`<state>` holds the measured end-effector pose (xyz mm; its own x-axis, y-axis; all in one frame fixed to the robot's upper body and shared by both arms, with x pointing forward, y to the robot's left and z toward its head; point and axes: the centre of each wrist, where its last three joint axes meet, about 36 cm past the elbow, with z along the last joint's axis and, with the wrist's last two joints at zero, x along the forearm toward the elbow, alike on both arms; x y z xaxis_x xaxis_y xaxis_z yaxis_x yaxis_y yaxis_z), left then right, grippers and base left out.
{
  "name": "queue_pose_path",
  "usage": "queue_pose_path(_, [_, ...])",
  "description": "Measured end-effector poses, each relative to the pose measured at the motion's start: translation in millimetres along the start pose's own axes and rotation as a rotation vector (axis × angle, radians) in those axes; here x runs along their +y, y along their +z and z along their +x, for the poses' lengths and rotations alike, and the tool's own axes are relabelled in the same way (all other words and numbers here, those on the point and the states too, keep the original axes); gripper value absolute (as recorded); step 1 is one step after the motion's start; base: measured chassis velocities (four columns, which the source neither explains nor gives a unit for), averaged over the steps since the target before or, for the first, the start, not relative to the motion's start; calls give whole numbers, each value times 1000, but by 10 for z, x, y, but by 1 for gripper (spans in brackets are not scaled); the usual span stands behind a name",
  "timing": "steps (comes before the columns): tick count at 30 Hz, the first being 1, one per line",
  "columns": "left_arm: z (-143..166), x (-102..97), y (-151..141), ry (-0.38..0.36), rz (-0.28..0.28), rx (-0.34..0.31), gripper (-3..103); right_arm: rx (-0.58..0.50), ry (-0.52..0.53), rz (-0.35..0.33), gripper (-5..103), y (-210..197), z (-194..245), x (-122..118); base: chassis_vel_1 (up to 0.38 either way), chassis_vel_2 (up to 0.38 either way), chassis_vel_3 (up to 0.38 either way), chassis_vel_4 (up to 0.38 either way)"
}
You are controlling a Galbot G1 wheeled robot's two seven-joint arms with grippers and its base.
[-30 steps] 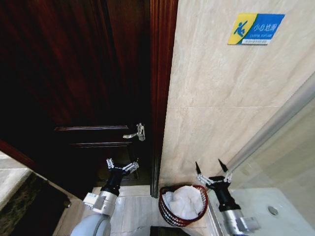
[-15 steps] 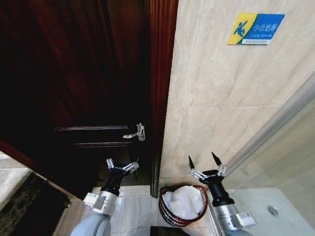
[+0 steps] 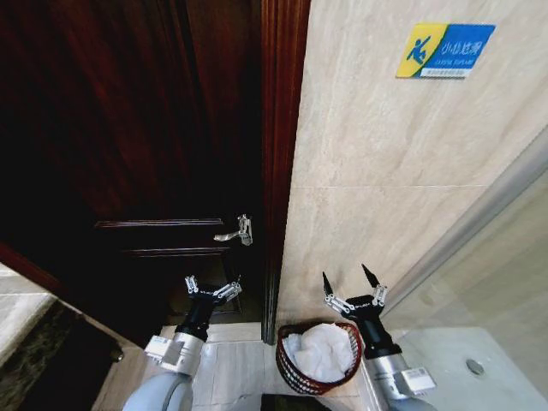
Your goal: Discard the used towel into the hamper.
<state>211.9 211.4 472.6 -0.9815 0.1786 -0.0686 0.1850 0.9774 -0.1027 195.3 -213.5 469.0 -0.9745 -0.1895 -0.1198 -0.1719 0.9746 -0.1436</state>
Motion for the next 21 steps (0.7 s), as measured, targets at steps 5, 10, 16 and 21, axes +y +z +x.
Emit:
queue_pose_path(5, [0,0,0,0,0,0,100,1,0,0,100,0,1,0,0,0,0,0])
queue_pose_path(10, [0,0,0,0,0,0,100,1,1,0,100,0,1,0,0,0,0,0])
queue_pose_path(16, [0,0,0,0,0,0,100,1,1,0,100,0,1,-1,0,0,0,0])
queue_pose_path(21, [0,0,0,0,0,0,100,1,1,0,100,1,1,-1,61,-42,-60,61])
